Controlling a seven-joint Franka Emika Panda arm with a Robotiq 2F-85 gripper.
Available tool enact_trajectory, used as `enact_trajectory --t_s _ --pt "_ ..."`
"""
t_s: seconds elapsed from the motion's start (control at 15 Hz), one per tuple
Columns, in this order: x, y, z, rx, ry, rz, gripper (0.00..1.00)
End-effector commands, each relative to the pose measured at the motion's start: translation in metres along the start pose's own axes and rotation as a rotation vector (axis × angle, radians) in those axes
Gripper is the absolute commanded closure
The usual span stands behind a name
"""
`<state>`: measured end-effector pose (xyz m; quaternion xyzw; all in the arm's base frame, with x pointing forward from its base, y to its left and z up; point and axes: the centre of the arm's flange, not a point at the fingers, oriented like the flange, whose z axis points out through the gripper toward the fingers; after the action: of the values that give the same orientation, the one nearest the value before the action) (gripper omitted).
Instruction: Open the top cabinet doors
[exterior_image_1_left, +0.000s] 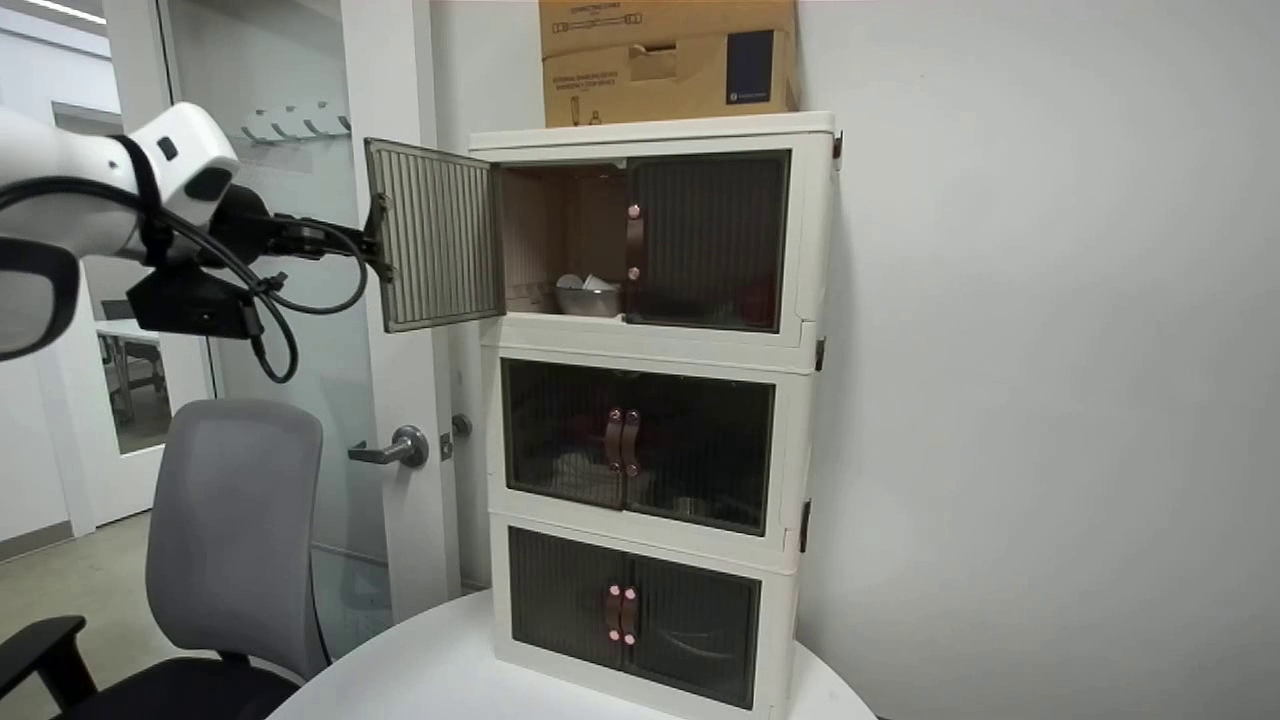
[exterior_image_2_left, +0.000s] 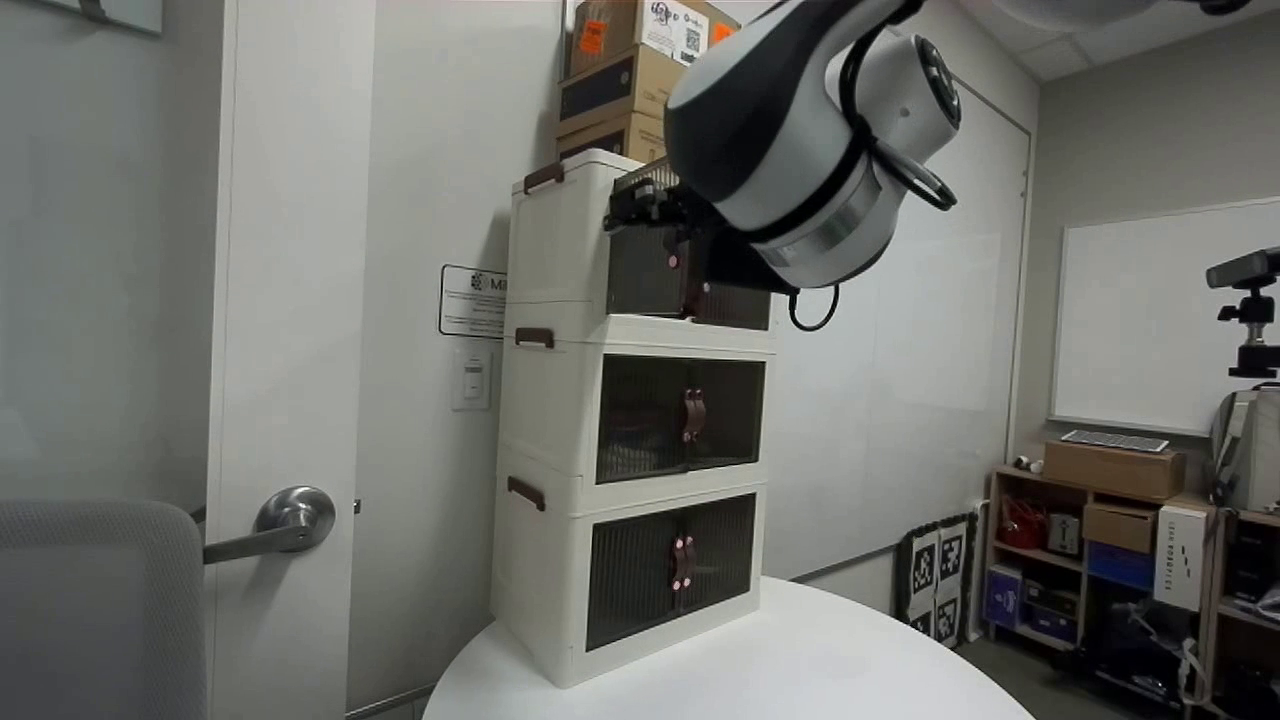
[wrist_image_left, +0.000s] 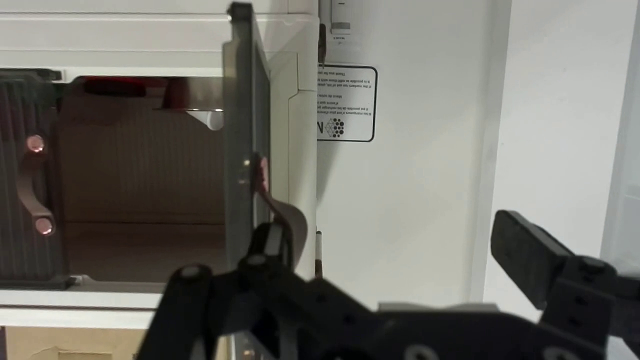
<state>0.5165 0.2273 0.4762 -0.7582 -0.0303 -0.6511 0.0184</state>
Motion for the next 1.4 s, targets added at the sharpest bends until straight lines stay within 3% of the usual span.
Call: enact_trajectory --t_s 0.0,0.27,0.47,0.6,0.8,1.07,1.33 --pt "0.002 -0.056 -0.017 -0.115 -0.056 0.017 0.00" --pt "-0.005 -0.083 -0.040 -0.229 -0.058 0.027 0.00" --pt "-0.007 -0.120 -0.074 -0.231 -0.091 0.032 0.00" --pt "-0.001 -0.133 -0.089 -0.135 -0.194 0.016 0.00" --pt "0.009 -0.124 -0.086 0.049 -0.303 -0.022 0.00" --pt "0.014 -0.070 -0.057 0.215 -0.466 -0.035 0.00" --pt "-0.008 0.008 -0.033 0.328 -0.619 0.052 0.00"
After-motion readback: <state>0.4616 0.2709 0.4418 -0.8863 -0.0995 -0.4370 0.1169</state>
